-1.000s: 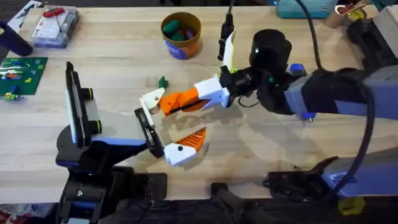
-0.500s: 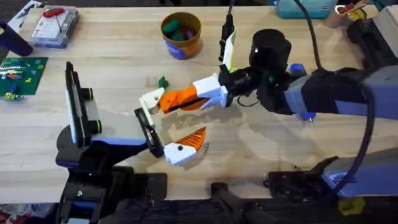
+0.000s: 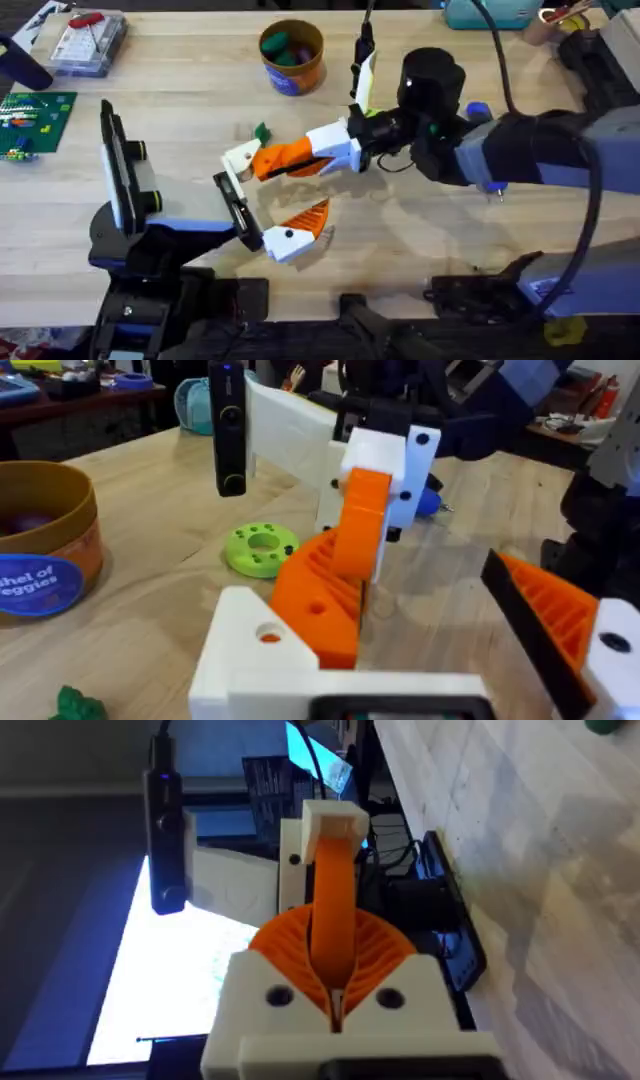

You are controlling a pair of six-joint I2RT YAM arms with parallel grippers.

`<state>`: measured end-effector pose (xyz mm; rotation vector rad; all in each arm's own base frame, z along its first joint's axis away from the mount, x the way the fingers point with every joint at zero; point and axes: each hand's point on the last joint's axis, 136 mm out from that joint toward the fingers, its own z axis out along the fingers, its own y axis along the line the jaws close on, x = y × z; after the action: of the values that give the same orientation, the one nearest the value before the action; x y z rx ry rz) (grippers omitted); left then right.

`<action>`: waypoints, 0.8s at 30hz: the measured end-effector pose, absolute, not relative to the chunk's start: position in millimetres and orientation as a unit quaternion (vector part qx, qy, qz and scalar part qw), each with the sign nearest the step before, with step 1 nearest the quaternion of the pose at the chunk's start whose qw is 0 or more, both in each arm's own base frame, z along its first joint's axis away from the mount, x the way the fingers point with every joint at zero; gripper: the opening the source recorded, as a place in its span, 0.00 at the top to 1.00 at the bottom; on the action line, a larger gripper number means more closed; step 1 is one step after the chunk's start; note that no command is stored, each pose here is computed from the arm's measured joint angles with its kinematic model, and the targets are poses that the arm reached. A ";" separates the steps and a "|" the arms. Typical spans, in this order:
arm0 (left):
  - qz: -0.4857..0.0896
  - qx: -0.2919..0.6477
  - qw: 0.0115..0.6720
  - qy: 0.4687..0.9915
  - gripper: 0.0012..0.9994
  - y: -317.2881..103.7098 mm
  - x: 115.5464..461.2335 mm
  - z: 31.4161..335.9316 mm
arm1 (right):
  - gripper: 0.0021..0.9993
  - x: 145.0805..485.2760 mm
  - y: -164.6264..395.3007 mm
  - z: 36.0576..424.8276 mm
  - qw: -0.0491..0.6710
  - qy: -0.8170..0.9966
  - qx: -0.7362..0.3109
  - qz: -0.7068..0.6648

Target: Pick up the gripper from the table and insert it into the empty holder that is missing its gripper. Then pick up a screw, insert it into the mounting hole, and use the screwdriver to tighten it. Finally, clean up the table by picking up the vegetable and placing it into the bucket.

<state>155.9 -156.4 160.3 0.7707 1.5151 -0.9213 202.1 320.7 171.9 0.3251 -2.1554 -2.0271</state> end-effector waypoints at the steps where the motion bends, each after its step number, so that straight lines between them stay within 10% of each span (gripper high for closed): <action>1: -0.392 0.328 0.568 0.645 0.01 -156.4 155.9 160.4 | 0.98 202.1 320.7 172.1 0.081 -0.721 0.110 -0.679; 24: -0.386 0.315 0.572 0.652 0.01 -153.1 160.5 160.1 | 0.98 210.8 327.2 169.2 0.127 -0.719 0.099 -0.676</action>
<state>160.5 -153.1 160.1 0.7390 1.5290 -0.9060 210.8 327.2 169.2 0.2879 -2.0929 -1.9663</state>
